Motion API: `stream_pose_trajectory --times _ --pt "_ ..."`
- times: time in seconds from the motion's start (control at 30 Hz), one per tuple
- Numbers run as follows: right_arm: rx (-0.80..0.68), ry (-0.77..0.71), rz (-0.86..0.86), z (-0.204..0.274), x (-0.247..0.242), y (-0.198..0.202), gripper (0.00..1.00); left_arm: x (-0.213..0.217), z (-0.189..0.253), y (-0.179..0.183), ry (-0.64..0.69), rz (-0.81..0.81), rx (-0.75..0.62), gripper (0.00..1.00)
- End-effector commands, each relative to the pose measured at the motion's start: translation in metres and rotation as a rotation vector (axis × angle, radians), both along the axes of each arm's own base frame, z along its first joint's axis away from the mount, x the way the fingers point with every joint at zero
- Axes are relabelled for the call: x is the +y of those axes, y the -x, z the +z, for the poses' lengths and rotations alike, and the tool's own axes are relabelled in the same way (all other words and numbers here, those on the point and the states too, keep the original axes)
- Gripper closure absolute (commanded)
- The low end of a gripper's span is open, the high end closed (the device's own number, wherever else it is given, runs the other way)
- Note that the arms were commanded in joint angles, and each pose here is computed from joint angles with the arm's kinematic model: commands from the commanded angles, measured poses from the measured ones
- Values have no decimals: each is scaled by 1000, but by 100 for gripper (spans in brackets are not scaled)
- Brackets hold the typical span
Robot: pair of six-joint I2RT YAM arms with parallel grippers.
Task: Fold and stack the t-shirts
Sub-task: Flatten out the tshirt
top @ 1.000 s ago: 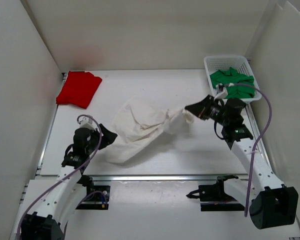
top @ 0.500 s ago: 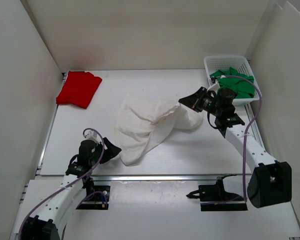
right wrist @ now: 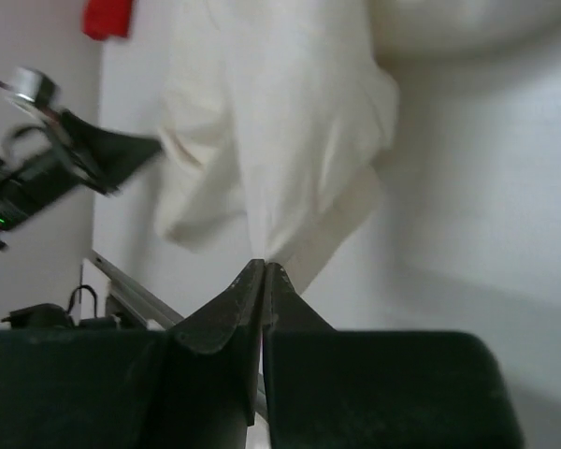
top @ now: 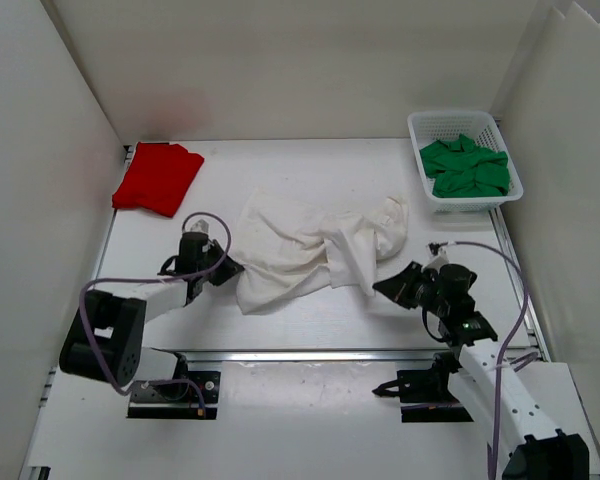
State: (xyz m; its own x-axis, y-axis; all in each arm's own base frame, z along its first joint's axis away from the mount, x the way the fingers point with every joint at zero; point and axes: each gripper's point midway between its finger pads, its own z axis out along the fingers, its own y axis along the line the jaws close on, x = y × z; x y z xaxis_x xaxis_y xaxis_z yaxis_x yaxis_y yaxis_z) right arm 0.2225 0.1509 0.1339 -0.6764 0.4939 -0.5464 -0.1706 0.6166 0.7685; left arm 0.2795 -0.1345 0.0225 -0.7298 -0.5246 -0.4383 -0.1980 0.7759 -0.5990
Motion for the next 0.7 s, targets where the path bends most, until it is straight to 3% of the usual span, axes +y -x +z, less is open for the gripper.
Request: stream_pose_trajectory --times 0.0,0.17,0.2,0.27,0.3,0.37,0.43,0.47,0.5,0.53,0.6,0.67 --pt "143 9 -57 -48 -9 23 100 20 43 -66 45 112 -141 100" --pt "158 149 -155 -61 -30 29 93 66 71 -90 -8 226 -187 100" --pt "131 175 -164 -51 -33 25 91 72 74 -90 -13 239 -200 95" --pt "143 259 -163 -55 -41 23 83 69 70 -85 -26 221 -183 67" --pt "118 279 -163 -44 -42 18 80 70 65 -82 -47 217 -173 59" --pt "94 370 -158 -37 -48 12 63 69 62 -68 -68 203 -165 33" --pt "32 418 -117 -21 -40 6 60 72 68 -58 -80 207 -198 20" --pt "1 431 -75 -14 -27 4 65 71 70 -49 -92 185 -210 6" --pt "-37 454 -9 -6 -9 5 74 71 73 -41 -109 179 -216 1" --pt "-57 482 20 -6 -1 7 79 71 70 -32 -129 157 -204 1" --pt "-91 567 150 -13 37 15 96 70 65 -13 -142 134 -196 1" --pt "-82 601 270 -23 64 23 100 74 57 1 -148 120 -182 1"
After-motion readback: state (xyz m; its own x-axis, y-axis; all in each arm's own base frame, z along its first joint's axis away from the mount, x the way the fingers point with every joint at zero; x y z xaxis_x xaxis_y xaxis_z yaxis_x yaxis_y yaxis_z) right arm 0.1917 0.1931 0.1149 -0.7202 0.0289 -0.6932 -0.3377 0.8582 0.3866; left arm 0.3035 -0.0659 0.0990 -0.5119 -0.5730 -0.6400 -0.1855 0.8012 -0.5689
